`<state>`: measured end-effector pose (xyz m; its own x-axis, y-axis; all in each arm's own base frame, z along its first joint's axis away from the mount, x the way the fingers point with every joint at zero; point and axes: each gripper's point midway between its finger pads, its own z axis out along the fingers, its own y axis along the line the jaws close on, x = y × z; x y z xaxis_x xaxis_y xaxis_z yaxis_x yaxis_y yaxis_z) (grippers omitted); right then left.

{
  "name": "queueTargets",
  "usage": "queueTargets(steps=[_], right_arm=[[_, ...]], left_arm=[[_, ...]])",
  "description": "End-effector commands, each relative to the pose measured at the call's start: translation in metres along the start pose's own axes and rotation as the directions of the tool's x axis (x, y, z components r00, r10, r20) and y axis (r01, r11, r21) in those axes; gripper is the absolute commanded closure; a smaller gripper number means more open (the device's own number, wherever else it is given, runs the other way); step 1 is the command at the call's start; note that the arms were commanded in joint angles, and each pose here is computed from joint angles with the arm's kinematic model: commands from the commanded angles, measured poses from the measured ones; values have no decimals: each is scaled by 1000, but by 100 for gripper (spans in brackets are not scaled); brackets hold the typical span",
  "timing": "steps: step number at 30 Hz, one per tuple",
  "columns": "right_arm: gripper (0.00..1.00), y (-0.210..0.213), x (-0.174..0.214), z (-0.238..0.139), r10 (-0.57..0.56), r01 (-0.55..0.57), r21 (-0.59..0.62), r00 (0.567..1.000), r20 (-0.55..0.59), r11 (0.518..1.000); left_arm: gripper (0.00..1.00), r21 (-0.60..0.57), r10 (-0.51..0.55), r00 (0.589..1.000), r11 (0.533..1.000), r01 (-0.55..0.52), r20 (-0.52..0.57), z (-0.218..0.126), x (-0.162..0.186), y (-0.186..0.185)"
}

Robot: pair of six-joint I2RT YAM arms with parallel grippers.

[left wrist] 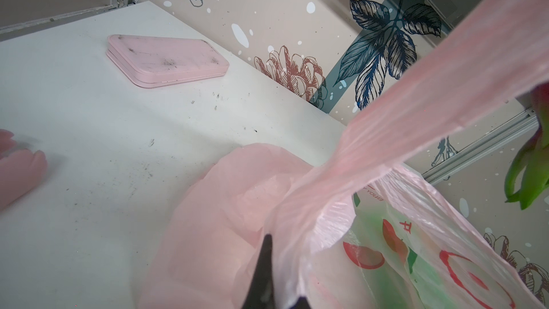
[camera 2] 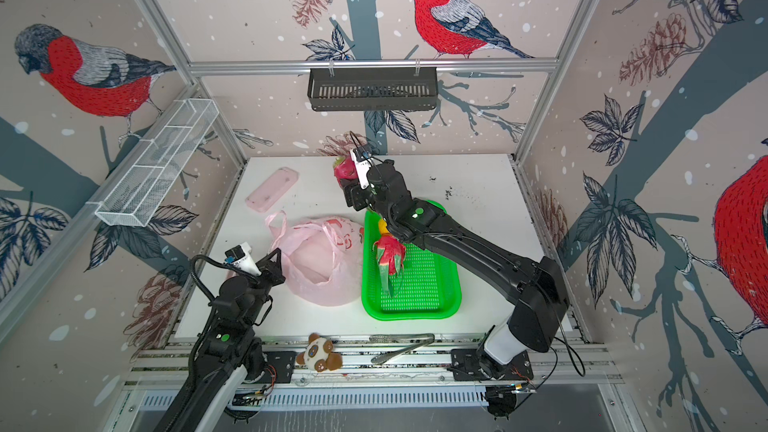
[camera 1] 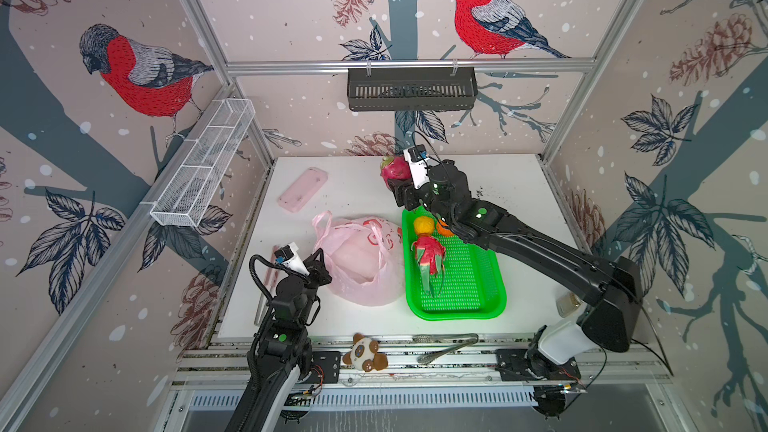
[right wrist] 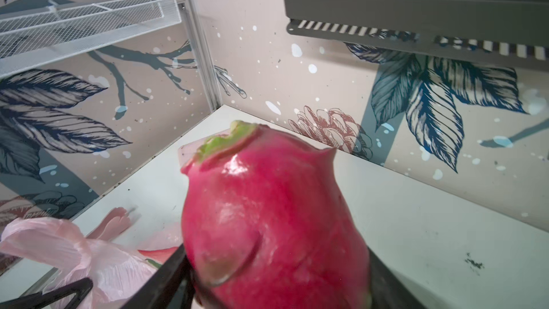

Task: Untie the knot of the plastic bag and take out the fruit
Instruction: 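Carry the dragon fruit over the green basket with the right gripper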

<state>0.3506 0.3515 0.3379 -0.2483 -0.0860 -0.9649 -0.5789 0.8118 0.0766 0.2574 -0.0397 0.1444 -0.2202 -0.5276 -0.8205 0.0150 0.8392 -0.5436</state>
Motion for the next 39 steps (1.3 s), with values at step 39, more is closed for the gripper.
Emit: queueTargets(steps=[39], right_arm=[[63, -125, 144, -87, 453, -350, 452, 880, -141, 821]], left_arm=[[100, 54, 2, 1000, 999, -3, 22, -1, -10, -13]])
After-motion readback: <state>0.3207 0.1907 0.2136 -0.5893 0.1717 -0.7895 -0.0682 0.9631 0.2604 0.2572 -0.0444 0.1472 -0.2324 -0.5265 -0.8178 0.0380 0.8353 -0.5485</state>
